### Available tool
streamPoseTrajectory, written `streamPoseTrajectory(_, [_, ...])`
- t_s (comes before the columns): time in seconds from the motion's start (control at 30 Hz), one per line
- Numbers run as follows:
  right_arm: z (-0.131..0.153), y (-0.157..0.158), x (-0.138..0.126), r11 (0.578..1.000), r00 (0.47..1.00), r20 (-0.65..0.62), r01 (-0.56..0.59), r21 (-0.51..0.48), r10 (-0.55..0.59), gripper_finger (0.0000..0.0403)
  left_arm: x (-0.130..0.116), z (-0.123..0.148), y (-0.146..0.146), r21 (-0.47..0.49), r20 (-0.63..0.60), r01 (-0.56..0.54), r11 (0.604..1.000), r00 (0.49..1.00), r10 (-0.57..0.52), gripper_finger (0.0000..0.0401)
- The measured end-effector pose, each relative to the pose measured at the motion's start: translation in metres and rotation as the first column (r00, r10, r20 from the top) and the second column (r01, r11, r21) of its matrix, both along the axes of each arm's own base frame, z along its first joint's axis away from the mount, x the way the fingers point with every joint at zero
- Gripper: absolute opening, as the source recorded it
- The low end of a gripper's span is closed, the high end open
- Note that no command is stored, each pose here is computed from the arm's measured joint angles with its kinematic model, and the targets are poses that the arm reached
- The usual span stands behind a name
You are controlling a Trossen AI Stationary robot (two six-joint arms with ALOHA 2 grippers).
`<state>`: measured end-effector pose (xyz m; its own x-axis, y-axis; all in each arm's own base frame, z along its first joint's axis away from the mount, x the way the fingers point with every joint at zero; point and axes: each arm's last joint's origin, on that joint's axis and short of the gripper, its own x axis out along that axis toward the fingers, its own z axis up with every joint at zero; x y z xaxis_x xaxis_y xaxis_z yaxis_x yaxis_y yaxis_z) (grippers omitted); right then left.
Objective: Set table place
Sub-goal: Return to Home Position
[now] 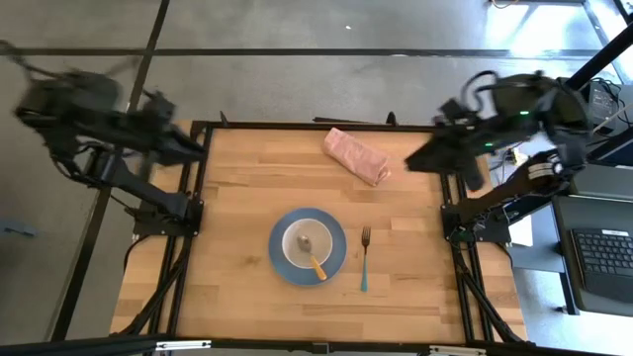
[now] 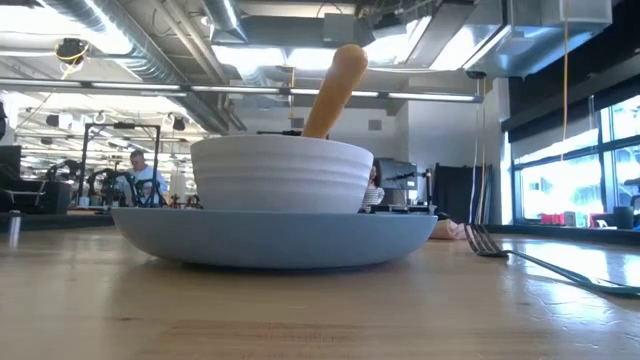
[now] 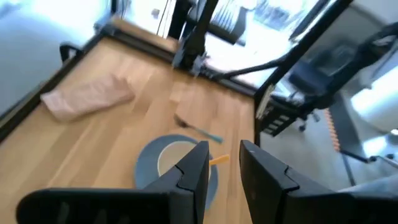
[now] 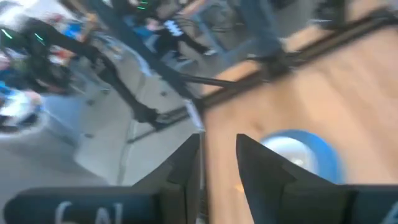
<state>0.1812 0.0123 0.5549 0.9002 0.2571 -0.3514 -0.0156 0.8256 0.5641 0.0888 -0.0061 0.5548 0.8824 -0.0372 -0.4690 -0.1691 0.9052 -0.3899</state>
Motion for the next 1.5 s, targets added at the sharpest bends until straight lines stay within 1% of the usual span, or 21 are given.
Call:
streamPoseTrajectory(0.1, [-0.002,-0.003,-0.036,0.996,0.997,-0.052,0.052,-0.067,-0.056,0.0103,-0.039,0.004,0.003,0.011,0.087,-0.005,1.0,0.996,0.004,0.0082])
streamPoseTrajectory(0.2, [-0.003,-0.005,-0.065,0.994,0.994,-0.074,0.072,-0.085,-0.079,0.0103,-0.084,0.005,0.008,0.018,0.186,-0.019,1.0,0.982,0.015,0.0082])
streamPoseTrajectory(0.3, [0.002,-0.007,-0.086,0.99,0.993,-0.022,0.11,-0.093,-0.112,0.0103,-0.127,0.001,0.011,0.067,0.278,-0.012,0.998,0.96,-0.008,0.0082])
streamPoseTrajectory(0.37, [0.005,-0.008,-0.097,0.985,0.987,0.014,0.158,-0.071,-0.157,0.0103,-0.149,-0.003,0.013,0.076,0.319,-0.013,0.997,0.948,-0.012,0.0082])
streamPoseTrajectory(0.4, [0.007,-0.009,-0.1,0.981,0.982,0.031,0.187,-0.046,-0.185,0.0103,-0.157,-0.007,0.014,0.077,0.331,-0.016,0.997,0.944,-0.011,0.0082])
streamPoseTrajectory(0.43, [0.008,-0.009,-0.103,0.98,0.98,0.044,0.197,-0.042,-0.195,0.0103,-0.164,-0.01,0.014,0.077,0.335,-0.017,0.997,0.942,-0.01,0.0082])
streamPoseTrajectory(0.47, [0.008,-0.009,-0.107,0.979,0.981,0.053,0.19,-0.068,-0.186,0.0103,-0.17,-0.014,0.015,0.076,0.343,-0.019,0.997,0.939,-0.009,0.0082])
streamPoseTrajectory(0.5, [0.007,-0.009,-0.11,0.977,0.984,0.065,0.174,-0.123,-0.167,0.0103,-0.177,-0.018,0.015,0.08,0.349,-0.02,0.997,0.937,-0.009,0.0082])
streamPoseTrajectory(0.53, [0.006,-0.01,-0.113,0.97,0.986,0.075,0.158,-0.182,-0.146,0.0103,-0.183,-0.023,0.016,0.095,0.352,-0.022,0.995,0.936,-0.013,0.0082])
streamPoseTrajectory(0.6, [0.002,-0.01,-0.117,0.959,0.989,0.086,0.137,-0.246,-0.119,0.0103,-0.194,-0.035,0.017,0.137,0.347,-0.037,0.99,0.938,-0.013,0.0082])
streamPoseTrajectory(0.7, [-0.004,-0.01,-0.123,0.953,0.985,0.131,0.141,-0.266,-0.109,0.0103,-0.2,-0.056,0.017,0.156,0.314,-0.068,0.985,0.949,0.016,0.0082])
streamPoseTrajectory(0.77, [-0.012,-0.01,-0.129,0.954,0.98,0.167,0.15,-0.26,-0.109,0.0103,-0.203,-0.071,0.018,0.145,0.313,-0.094,0.985,0.949,0.045,0.0082])
streamPoseTrajectory(0.83, [-0.023,-0.01,-0.134,0.957,0.972,0.213,0.148,-0.248,-0.095,0.0103,-0.206,-0.085,0.018,0.13,0.359,-0.095,0.987,0.932,0.042,0.0082])
streamPoseTrajectory(0.9, [-0.035,-0.009,-0.139,0.963,0.958,0.28,0.137,-0.231,-0.069,0.0103,-0.207,-0.1,0.017,0.128,0.424,-0.071,0.989,0.906,0.01,0.0082])
streamPoseTrajectory(1.0, [-0.062,-0.008,-0.137,0.97,0.932,0.361,0.121,-0.213,-0.037,0.0103,-0.201,-0.123,0.016,0.136,0.514,-0.054,0.989,0.858,-0.023,0.0082])
streamPoseTrajectory(1.1, [-0.092,-0.007,-0.134,0.98,0.893,0.449,0.105,-0.167,-0.02,0.0103,-0.191,-0.148,0.014,0.116,0.565,-0.031,0.993,0.824,-0.041,0.0082])
streamPoseTrajectory(1.2, [-0.121,-0.005,-0.128,0.989,0.845,0.535,0.068,-0.13,0.013,0.0103,-0.174,-0.168,0.013,0.116,0.585,-0.018,0.993,0.809,-0.053,0.0082])
streamPoseTrajectory(1.23, [-0.132,-0.005,-0.126,0.991,0.836,0.549,0.063,-0.12,0.013,0.0103,-0.169,-0.174,0.012,0.114,0.59,-0.019,0.993,0.806,-0.052,0.0082])
streamPoseTrajectory(1.37, [-0.174,-0.005,-0.116,0.993,0.799,0.601,0.063,-0.101,0.011,0.0103,-0.151,-0.196,0.011,0.09,0.596,-0.002,0.996,0.801,-0.053,0.0082])
streamPoseTrajectory(1.43, [-0.197,-0.004,-0.111,0.993,0.783,0.622,0.065,-0.1,0.012,0.0103,-0.139,-0.202,0.009,0.102,0.609,0.027,0.994,0.789,-0.084,0.0082])
streamPoseTrajectory(1.5, [-0.219,-0.004,-0.106,0.993,0.752,0.659,0.069,-0.095,0.011,0.0103,-0.128,-0.205,0.008,0.13,0.618,0.045,0.991,0.778,-0.116,0.0082])
